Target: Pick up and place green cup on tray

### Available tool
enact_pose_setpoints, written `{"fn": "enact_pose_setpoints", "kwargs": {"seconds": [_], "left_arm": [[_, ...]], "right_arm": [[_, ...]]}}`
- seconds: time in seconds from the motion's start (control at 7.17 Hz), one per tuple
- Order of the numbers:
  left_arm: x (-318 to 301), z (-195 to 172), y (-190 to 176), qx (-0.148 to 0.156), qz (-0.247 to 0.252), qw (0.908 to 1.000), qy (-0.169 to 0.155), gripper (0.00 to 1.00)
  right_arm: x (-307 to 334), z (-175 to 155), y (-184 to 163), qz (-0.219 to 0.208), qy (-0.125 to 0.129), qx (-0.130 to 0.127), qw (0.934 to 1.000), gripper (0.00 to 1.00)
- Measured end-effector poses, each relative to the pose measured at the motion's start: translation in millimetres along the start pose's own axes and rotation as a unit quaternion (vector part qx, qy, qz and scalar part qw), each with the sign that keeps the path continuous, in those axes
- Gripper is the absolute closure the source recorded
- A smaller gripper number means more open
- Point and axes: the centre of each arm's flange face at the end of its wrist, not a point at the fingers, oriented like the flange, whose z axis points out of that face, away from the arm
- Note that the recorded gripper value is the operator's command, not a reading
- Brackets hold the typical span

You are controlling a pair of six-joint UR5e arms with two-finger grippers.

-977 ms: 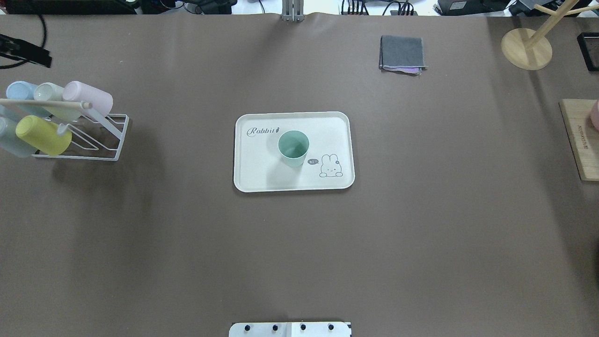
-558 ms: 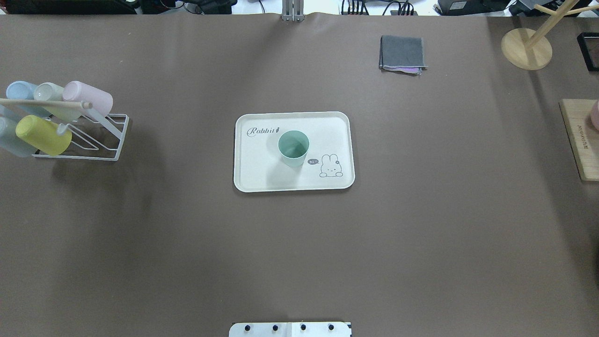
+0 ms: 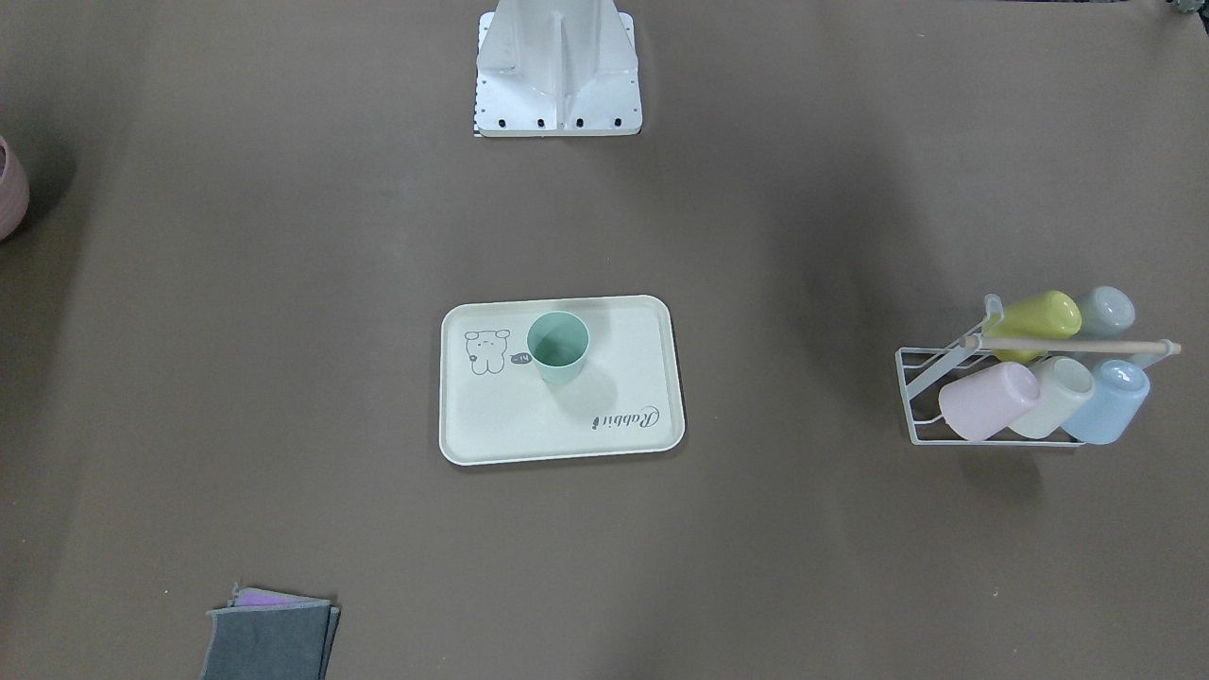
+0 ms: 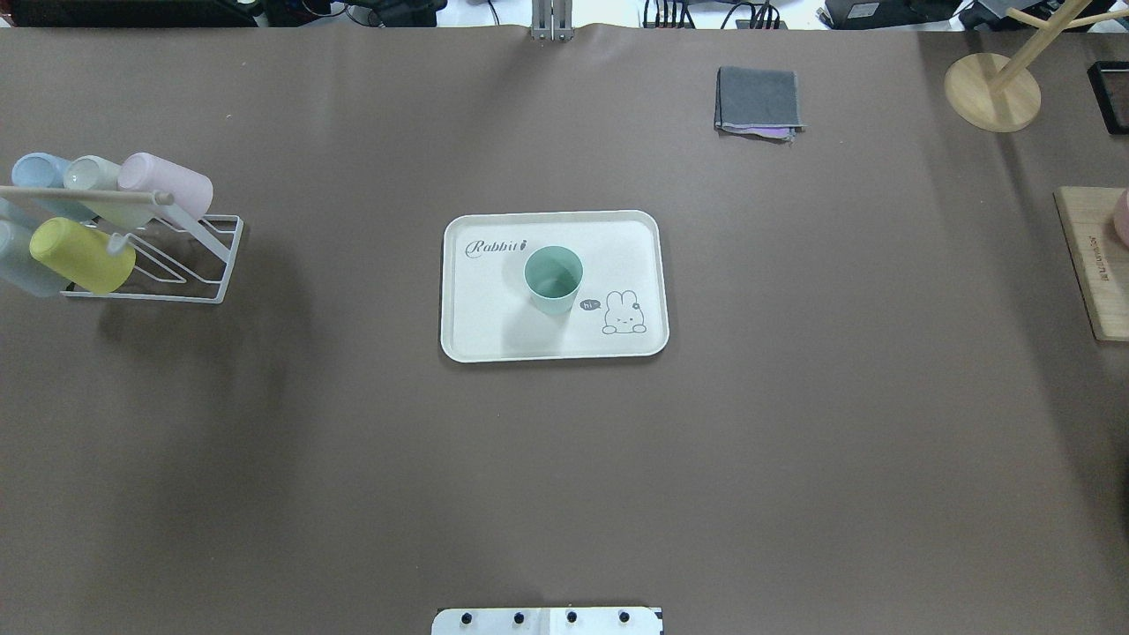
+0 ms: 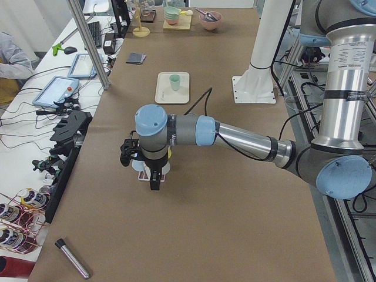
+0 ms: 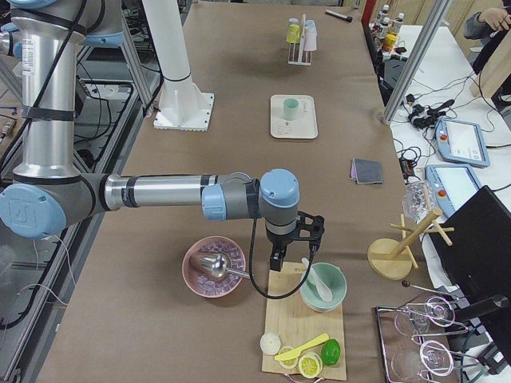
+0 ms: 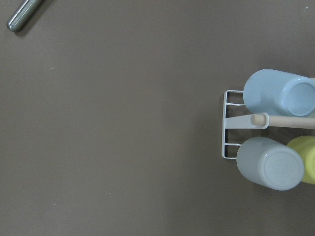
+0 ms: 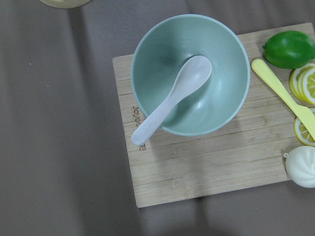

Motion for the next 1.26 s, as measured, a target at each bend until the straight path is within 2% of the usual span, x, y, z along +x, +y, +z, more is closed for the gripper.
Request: {"fn": "enact_pose_setpoints", "kwargs": {"seconds": [0.28,1.26], "left_arm": [[-18,14,9,-0.011,-0.01,0.9999,0.002,0.01],[-31,24,20,-0.021,-0.026,0.9995,-0.001,0.01]], "right_arm": [[1,1,0,0.002,0.0,-0.001,1.0,0.0],[5,4,3,0.006,0.001,-0.005,1.0,0.0]]}}
